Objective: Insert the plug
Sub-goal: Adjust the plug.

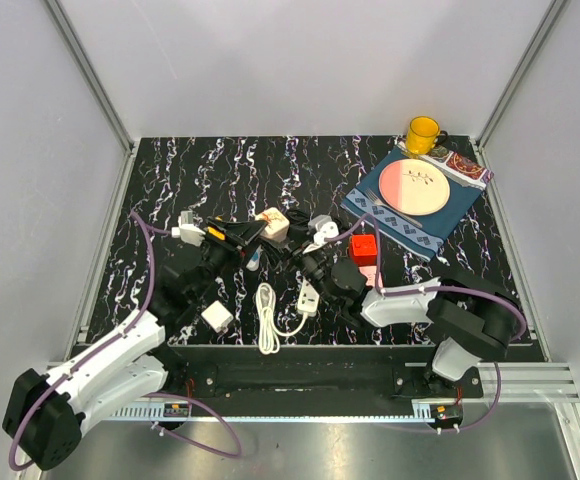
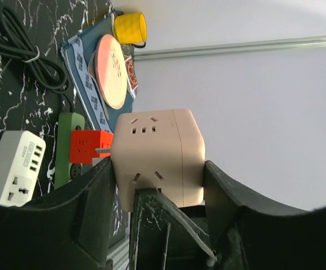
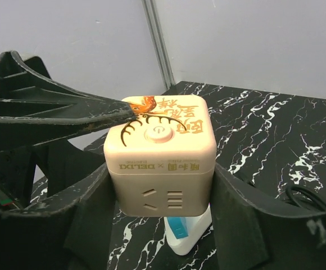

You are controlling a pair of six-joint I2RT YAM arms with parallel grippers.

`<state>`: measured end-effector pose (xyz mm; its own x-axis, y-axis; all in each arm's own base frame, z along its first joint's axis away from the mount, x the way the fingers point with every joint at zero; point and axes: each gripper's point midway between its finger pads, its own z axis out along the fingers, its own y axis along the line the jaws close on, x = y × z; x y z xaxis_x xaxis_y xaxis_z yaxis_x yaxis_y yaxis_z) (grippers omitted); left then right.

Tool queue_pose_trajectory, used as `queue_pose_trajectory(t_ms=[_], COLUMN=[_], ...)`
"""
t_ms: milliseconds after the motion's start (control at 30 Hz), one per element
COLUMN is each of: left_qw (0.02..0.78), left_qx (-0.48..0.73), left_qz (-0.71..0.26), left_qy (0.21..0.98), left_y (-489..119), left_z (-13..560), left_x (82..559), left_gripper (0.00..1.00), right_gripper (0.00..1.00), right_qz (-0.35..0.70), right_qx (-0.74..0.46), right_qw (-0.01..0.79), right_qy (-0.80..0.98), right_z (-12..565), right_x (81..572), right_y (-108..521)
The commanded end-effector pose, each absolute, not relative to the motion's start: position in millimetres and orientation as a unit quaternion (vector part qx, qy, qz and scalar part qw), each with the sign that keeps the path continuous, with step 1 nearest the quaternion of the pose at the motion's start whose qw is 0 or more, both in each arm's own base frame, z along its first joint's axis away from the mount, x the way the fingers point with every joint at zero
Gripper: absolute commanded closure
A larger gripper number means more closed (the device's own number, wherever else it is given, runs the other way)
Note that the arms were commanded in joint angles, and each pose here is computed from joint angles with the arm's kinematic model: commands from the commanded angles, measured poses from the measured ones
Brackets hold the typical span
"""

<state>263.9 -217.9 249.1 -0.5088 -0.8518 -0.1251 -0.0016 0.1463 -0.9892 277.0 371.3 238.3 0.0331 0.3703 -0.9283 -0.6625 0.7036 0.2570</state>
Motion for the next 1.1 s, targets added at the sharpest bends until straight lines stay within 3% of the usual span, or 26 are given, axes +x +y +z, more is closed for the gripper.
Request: queue_pose_trajectory(t_ms=[0,100,133,200,233,300,433,600,733,867,1067], left_qw=[0.412,0.442,0.459,0.498,0.515,0.552,0.603,0.605,0.599,0.551,0.532], left_qx=[-0.301,-0.263,-0.241,-0.174,-0.148,-0.075,0.060,0.236,0.389,0.536,0.604], left_qz=[-0.607,-0.595,-0.593,-0.538,-0.520,-0.458,-0.378,-0.300,-0.251,-0.265,-0.280], left_qy=[0.609,0.618,0.616,0.657,0.665,0.693,0.700,0.698,0.653,0.581,0.523], left_y=[-216.5,-215.8,-215.2,-213.7,-211.4,-203.5,-189.7,-188.3,-193.4,-204.9,-211.3], left_z=[296.6,303.7,316.6,309.6,313.4,316.4,341.9,344.0,352.0,339.5,339.9], left_x=[263.1,259.6,256.9,254.7,252.9,250.6,240.5,224.8,211.0,174.3,154.3], left_gripper=[0.94,0.74,0.60,0.47,0.36,0.27,0.21,0.13,0.08,0.08,0.02], right_gripper=[0.55,0.83,0.89,1.00,1.00,1.00,1.00,1.00,1.00,1.00,1.00], right_qz=[0.372,0.375,0.381,0.378,0.386,0.383,0.395,0.384,0.380,0.374,0.397], right_qx=[-0.073,-0.087,-0.100,-0.120,-0.141,-0.158,-0.215,-0.283,-0.368,-0.424,-0.492], right_qw=[0.746,0.743,0.741,0.734,0.727,0.719,0.694,0.673,0.636,0.624,0.581], right_qy=[0.547,0.547,0.544,0.552,0.550,0.558,0.562,0.565,0.563,0.539,0.513], right_z=[274.5,273.2,273.9,273.0,273.2,273.8,275.9,280.1,276.0,288.9,291.7], right_x=[285.3,280.0,276.7,274.3,269.4,269.0,258.8,244.1,223.0,205.9,177.5], right_y=[362.9,362.4,364.4,363.0,366.4,360.3,357.5,351.8,349.9,344.4,346.6])
